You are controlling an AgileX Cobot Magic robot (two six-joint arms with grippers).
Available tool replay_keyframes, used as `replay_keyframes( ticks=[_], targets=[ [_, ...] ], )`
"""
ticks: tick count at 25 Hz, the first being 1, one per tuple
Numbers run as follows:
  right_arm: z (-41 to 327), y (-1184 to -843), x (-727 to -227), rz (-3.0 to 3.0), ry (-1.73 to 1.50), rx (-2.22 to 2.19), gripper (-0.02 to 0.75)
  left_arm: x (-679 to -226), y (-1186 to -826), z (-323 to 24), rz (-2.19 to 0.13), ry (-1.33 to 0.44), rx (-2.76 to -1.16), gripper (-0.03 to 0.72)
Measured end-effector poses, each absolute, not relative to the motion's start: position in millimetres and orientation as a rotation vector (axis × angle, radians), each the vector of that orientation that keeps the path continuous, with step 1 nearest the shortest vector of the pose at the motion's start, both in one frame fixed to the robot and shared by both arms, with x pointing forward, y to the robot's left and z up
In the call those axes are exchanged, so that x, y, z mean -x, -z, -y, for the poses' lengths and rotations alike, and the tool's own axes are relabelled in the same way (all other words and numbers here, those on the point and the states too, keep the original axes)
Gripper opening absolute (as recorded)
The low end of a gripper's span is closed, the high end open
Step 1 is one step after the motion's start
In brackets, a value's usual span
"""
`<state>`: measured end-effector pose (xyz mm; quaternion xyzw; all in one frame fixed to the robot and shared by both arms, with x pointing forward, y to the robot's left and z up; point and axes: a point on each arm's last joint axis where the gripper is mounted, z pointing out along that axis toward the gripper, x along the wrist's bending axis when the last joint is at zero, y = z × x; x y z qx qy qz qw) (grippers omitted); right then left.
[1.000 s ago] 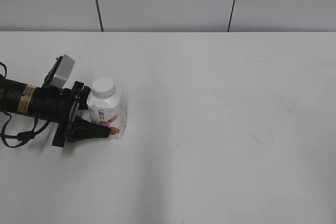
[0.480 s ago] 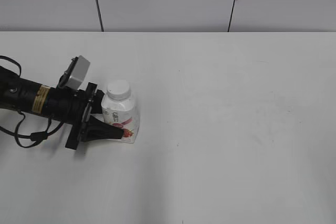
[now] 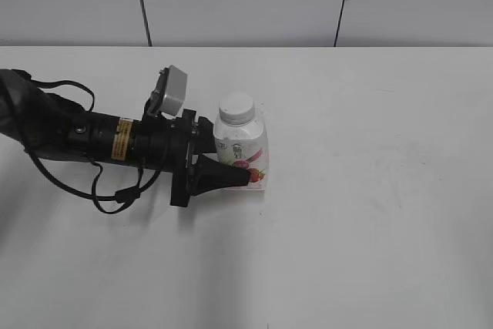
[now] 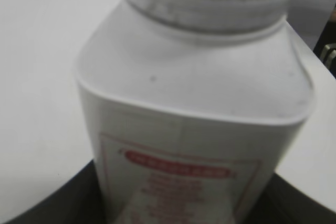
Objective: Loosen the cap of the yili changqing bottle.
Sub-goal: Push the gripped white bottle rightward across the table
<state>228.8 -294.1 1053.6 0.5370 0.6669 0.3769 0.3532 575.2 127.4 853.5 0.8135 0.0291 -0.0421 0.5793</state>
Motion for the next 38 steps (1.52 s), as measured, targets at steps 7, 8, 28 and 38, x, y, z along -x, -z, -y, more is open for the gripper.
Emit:
replay_keyframes(
  ticks=[7,8,28,38],
  targets=[
    [294,-1054,-229,-1.725,-0.975,-1.389,0.582,-575,-848,-115,-0.107,0.070,-1.892,0.412],
    [294,-1054,-229,-1.725,-0.975,-1.389,0.582,-575,-844,-116,-0.114,0.069,-1.903,0.412],
    [294,-1054,-229,-1.725,-0.975,-1.389,0.582,-573,-824,-117,-0.132,0.085,-1.956,0.412],
    [294,-1054,-229,-1.725,-0.975,-1.389,0.582,-573,-824,-117,-0.133,0.086,-1.954,0.412]
  ],
)
